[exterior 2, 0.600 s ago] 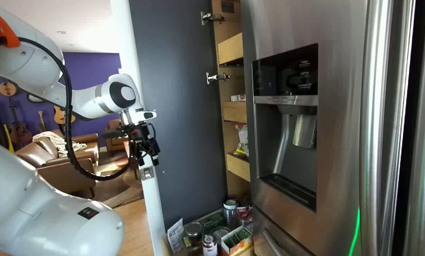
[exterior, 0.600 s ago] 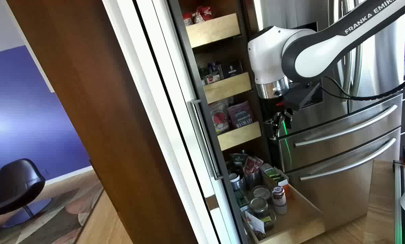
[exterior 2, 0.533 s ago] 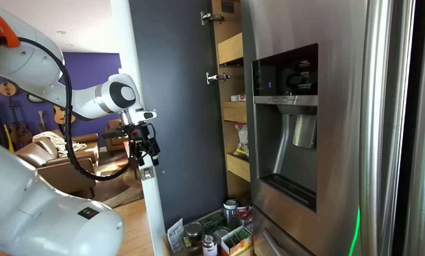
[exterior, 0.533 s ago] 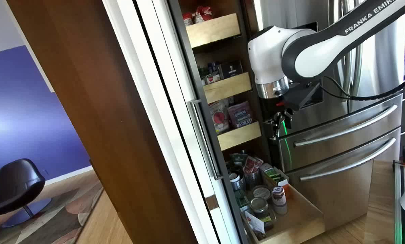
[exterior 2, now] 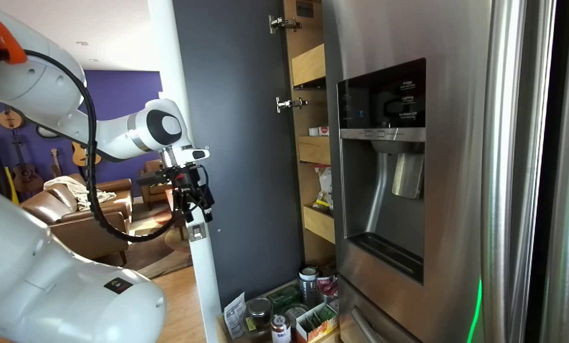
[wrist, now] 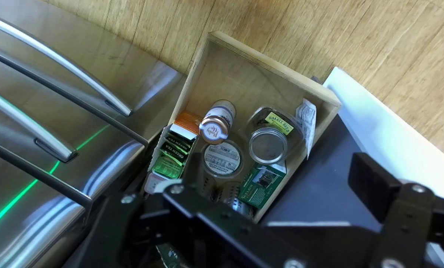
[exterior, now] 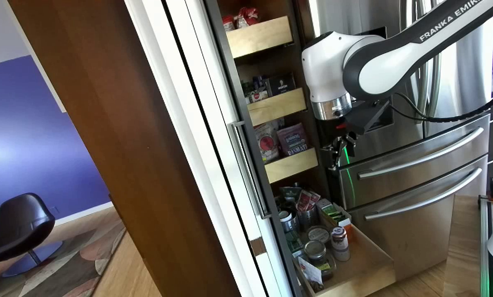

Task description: Put the white jar between the two shorter jars

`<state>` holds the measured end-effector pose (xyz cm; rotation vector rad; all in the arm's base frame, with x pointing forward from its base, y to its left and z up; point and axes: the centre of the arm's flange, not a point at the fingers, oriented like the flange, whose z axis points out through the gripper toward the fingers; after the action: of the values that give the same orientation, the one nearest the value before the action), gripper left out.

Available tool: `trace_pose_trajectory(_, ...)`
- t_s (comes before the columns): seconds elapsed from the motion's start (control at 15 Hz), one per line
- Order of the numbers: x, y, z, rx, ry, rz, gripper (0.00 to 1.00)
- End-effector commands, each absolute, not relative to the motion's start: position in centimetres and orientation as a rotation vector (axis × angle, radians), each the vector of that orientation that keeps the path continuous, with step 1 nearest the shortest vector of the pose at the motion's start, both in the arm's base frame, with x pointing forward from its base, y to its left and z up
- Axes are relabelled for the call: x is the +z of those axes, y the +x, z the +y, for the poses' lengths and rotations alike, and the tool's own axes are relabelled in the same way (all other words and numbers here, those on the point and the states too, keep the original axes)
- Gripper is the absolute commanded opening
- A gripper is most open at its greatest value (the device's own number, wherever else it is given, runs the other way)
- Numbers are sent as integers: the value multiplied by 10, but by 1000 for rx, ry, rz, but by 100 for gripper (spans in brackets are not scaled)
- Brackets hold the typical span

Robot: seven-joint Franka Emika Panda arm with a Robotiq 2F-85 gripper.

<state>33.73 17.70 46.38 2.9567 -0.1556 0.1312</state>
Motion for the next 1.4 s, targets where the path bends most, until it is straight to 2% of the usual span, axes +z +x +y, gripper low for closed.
trace_pose_trajectory(0.0, 464, 337, 177, 131, 2957, -156, 100)
trace_pose_trajectory(0.6, 399, 379, 142, -29, 3013, -282, 100)
trace_pose_trajectory(1.33, 239, 414, 79, -25, 3046, -531, 100)
